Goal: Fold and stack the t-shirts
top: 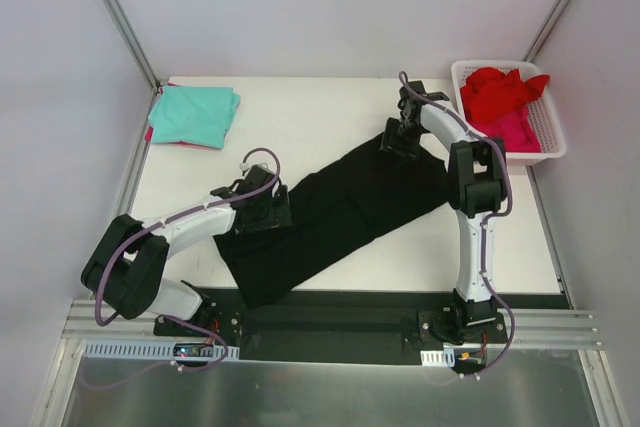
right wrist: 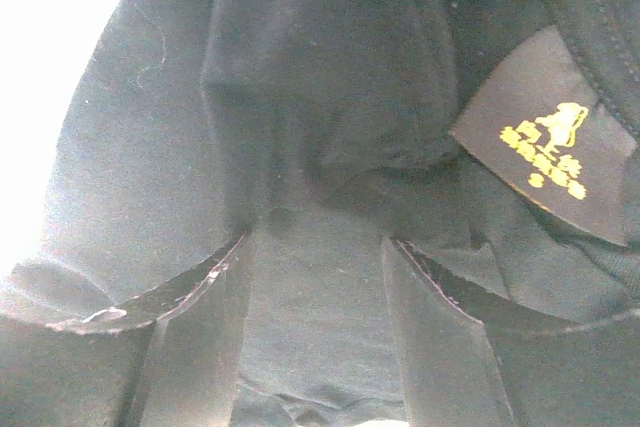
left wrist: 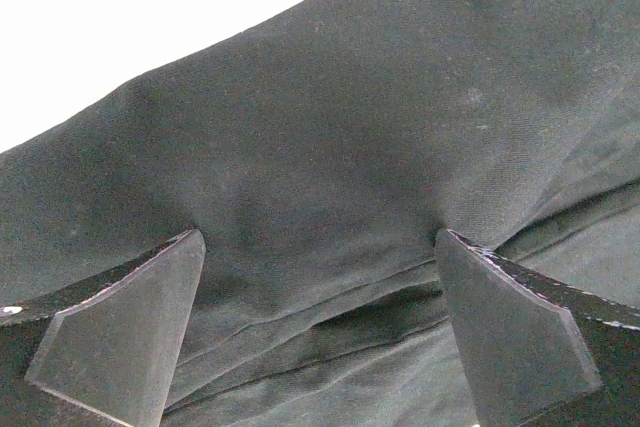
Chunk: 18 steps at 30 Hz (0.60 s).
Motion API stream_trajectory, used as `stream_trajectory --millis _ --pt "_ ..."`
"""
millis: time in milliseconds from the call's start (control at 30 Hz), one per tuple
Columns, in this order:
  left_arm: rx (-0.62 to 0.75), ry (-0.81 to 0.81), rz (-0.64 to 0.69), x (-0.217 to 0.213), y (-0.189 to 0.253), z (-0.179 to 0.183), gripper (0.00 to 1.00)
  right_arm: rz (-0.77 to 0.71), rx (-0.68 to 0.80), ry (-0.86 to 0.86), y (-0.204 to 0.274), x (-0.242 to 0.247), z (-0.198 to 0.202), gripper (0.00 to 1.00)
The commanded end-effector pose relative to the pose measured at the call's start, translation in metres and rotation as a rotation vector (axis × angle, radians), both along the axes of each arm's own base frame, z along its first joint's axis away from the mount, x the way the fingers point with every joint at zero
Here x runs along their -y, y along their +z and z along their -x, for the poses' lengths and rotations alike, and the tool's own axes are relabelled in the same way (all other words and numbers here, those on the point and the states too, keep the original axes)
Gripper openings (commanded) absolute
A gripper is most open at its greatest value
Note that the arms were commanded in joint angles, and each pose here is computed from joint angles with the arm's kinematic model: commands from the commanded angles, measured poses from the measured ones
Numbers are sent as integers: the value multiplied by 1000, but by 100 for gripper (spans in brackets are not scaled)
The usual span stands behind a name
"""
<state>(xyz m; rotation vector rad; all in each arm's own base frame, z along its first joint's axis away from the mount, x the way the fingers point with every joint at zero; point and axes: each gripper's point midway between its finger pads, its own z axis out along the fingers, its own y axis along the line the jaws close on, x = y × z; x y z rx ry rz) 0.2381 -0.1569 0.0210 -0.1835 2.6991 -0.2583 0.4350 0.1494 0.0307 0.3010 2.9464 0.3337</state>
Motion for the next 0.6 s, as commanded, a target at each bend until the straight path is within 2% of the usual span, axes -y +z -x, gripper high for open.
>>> stream_trajectory --millis 0,167,200,567 --pt "-255 -18 118 26 -27 68 99 -100 39 -7 -6 -4 -25 57" --pt "-270 -37 122 33 -25 82 99 -194 72 2 -4 -13 -51 60" --pt "-273 -35 123 35 -24 83 99 -194 47 -5 -16 -11 -53 61" --pt "-293 -44 103 42 -14 106 99 -259 79 -23 -12 -4 -80 67"
